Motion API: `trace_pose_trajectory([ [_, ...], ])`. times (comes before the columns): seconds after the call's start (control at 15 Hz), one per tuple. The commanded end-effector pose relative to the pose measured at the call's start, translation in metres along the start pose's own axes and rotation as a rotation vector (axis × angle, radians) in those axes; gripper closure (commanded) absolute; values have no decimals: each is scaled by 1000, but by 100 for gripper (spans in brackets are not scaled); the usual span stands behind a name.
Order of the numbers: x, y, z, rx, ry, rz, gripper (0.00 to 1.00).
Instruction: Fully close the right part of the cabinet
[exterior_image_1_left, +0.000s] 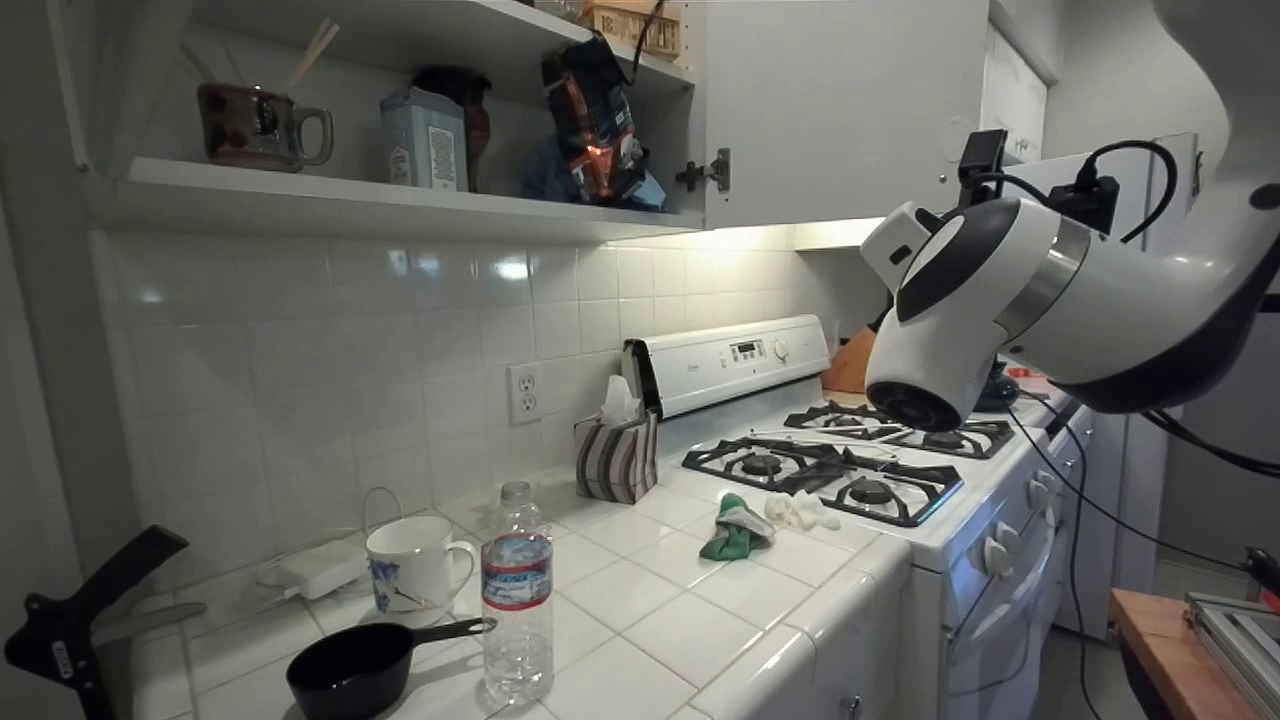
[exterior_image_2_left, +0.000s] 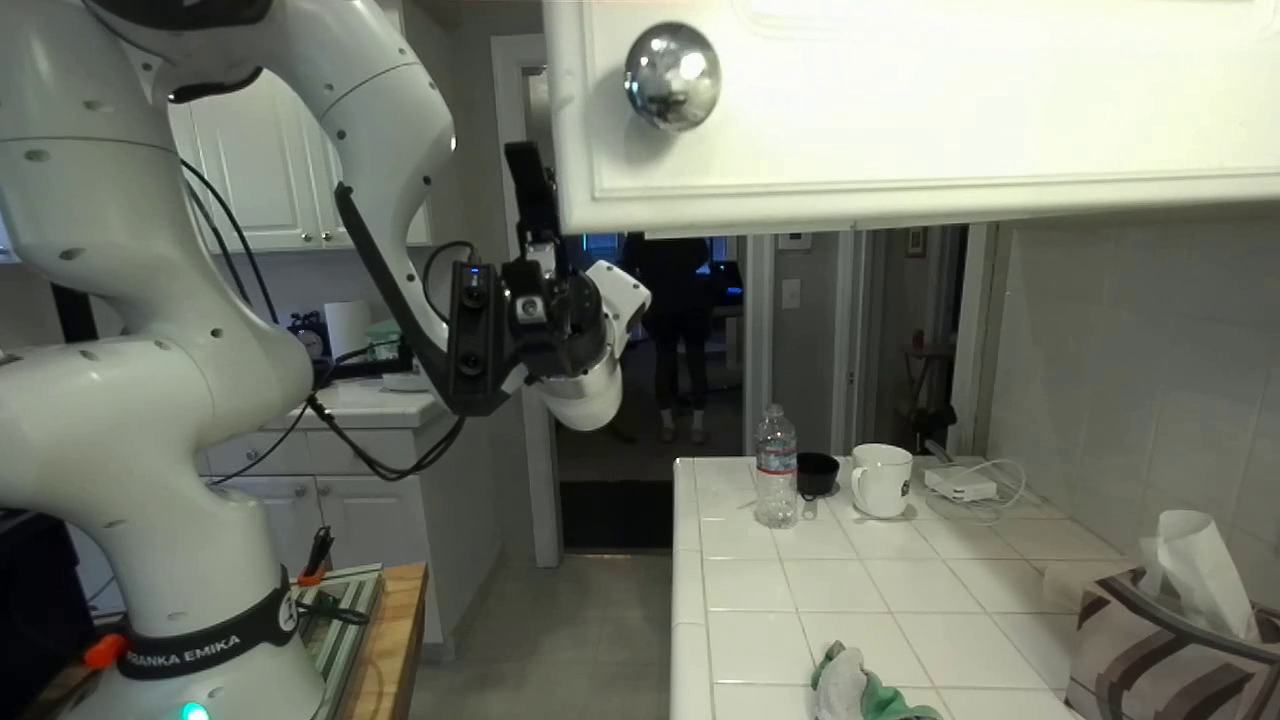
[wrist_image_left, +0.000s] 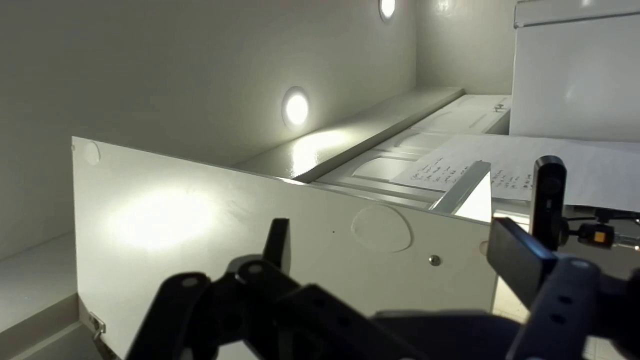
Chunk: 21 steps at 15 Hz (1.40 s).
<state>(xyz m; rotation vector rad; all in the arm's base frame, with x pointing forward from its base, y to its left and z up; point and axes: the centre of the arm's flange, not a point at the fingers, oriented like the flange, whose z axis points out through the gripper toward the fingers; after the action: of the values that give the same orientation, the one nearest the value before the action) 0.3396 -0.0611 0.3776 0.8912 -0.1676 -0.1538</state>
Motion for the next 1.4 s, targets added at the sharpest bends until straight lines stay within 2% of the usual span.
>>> trace_pose_trajectory([
  [0.0, 9, -13, -3, 29, 1, -16, 0],
  [0.6, 16, -45, 22, 44, -6, -46, 0],
  [1.33, 34, -44, 56, -15, -2, -1, 0],
])
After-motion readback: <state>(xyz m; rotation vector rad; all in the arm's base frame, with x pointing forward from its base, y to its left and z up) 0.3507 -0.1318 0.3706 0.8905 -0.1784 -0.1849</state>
